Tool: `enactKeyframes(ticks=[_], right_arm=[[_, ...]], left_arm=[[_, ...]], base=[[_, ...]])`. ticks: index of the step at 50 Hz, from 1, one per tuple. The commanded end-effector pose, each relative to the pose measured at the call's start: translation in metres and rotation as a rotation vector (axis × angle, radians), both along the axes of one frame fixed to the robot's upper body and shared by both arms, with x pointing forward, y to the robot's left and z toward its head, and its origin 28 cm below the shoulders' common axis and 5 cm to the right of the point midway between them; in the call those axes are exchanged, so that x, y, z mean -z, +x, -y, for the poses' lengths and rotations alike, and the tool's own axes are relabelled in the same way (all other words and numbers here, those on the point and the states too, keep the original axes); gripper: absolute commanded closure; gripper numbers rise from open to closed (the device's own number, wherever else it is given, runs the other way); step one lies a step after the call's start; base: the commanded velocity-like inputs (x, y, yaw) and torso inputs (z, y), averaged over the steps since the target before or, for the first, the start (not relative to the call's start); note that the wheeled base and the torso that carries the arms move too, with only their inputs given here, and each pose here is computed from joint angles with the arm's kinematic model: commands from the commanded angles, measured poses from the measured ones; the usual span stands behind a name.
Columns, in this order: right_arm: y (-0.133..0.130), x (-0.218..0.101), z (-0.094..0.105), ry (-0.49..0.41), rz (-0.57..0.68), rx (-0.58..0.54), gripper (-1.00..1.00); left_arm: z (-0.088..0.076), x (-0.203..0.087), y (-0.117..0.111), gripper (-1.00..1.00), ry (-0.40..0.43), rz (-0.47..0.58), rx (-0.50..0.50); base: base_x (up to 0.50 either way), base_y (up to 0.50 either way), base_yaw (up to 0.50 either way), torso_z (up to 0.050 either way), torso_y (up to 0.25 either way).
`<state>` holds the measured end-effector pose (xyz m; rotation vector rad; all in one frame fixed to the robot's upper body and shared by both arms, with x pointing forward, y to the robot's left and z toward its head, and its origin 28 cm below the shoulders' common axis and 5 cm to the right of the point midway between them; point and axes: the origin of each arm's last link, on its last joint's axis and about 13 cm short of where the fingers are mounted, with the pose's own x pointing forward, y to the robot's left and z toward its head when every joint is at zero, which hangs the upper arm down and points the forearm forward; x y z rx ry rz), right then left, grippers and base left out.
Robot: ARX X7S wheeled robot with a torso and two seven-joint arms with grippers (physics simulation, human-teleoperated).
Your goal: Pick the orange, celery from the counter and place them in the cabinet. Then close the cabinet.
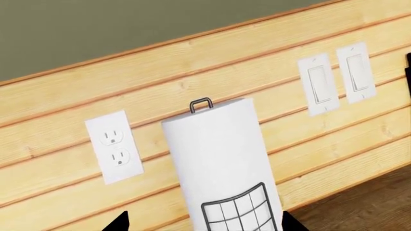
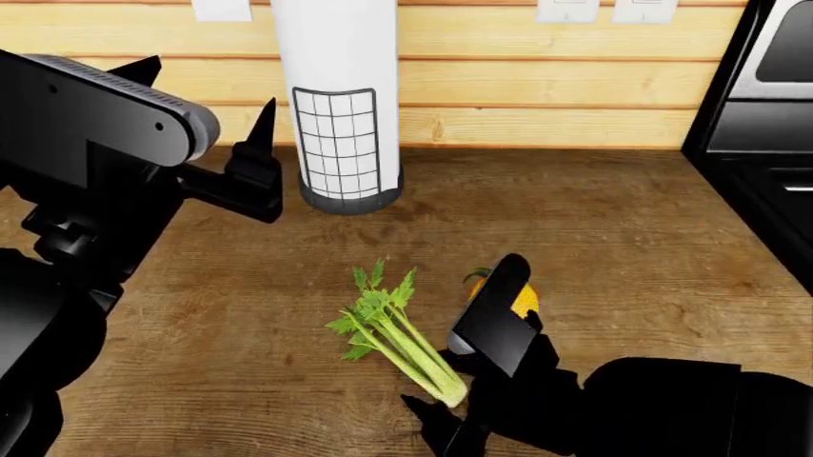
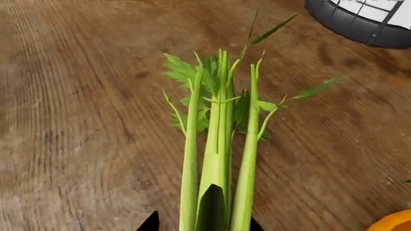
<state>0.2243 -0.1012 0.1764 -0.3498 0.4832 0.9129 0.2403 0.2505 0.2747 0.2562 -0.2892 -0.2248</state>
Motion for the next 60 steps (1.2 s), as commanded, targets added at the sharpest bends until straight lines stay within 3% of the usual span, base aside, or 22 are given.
enactKeyframes(ticks=[1, 10, 32, 60], right_arm=[[0.002, 0.013, 0.002, -0.089, -0.013, 0.057, 1.00], [-0.002, 0.002, 0.005, -0.078, 0.018, 0.064, 1.00], [-0.038, -0.072, 0.016, 0.138, 0.267, 0.047, 1.00], [-0.072, -0.156, 0.035, 0.512, 0.832, 0.356, 1.00]], left_arm=[[0.000, 0.001, 0.000, -1.00, 0.001, -0.002, -0.001], [0.000, 0.002, 0.000, -1.00, 0.003, -0.005, -0.002], [-0.005, 0.003, -0.001, -1.00, -0.011, -0.003, -0.029], [-0.008, 0.014, -0.001, -1.00, -0.027, -0.020, -0.034]], base=[[0.00, 0.00, 0.00, 0.000, 0.000], [0.00, 0.00, 0.00, 0.000, 0.000], [0.00, 0.00, 0.00, 0.000, 0.000], [0.00, 0.00, 0.00, 0.000, 0.000]])
